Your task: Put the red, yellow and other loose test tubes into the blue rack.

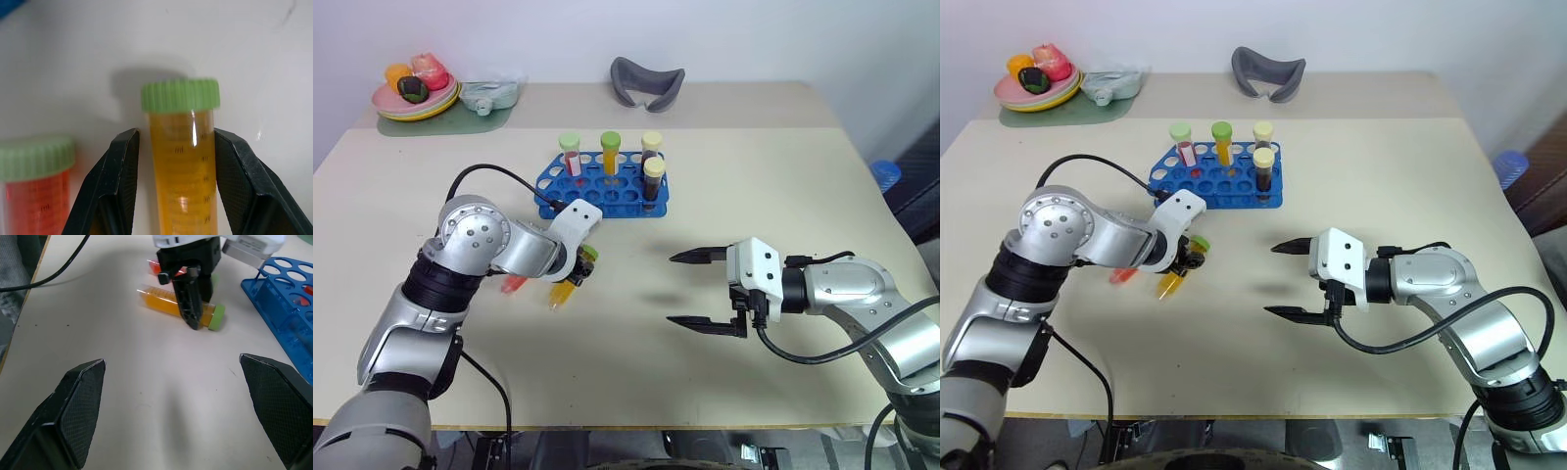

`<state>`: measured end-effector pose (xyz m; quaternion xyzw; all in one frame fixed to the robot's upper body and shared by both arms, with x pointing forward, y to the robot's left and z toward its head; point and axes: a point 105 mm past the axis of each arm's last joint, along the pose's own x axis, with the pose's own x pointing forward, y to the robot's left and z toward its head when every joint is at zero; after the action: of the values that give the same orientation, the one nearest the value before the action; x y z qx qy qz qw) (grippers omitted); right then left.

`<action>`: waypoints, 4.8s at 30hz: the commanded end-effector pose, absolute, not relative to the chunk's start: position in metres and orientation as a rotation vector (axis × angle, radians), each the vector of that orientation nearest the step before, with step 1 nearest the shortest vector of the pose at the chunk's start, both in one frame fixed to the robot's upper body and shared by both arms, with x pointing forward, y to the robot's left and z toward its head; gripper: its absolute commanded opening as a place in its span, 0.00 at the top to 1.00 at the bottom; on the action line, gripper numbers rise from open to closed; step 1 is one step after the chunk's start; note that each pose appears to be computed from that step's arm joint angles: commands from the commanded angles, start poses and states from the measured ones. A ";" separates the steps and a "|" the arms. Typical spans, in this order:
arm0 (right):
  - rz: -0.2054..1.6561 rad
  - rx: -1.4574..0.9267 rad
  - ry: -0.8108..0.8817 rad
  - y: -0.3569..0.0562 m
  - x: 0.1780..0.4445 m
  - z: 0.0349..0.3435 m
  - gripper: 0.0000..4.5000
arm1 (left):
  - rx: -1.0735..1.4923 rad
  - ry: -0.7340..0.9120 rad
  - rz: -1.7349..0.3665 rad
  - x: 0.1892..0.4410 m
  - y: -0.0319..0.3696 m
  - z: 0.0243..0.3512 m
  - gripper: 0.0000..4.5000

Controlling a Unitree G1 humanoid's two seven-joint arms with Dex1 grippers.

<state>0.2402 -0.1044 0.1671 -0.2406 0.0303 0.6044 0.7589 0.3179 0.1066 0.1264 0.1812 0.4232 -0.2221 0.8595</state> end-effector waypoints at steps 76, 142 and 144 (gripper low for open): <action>1.073 -0.277 -0.060 -0.079 0.260 0.190 0.00 | 0.043 -0.559 -0.342 0.398 0.060 0.193 0.82; 1.081 -0.415 0.025 -0.110 0.261 0.170 0.00 | 0.466 1.053 -0.480 0.348 0.197 0.137 0.06; 1.079 -0.413 0.024 -0.110 0.260 0.169 0.00 | 0.456 1.070 -0.488 0.345 0.196 0.135 0.20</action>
<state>0.2656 -0.1156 0.1601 -0.1877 0.0375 0.5046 0.8419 0.3484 0.1963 0.1364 0.2144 0.4916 -0.2251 0.8134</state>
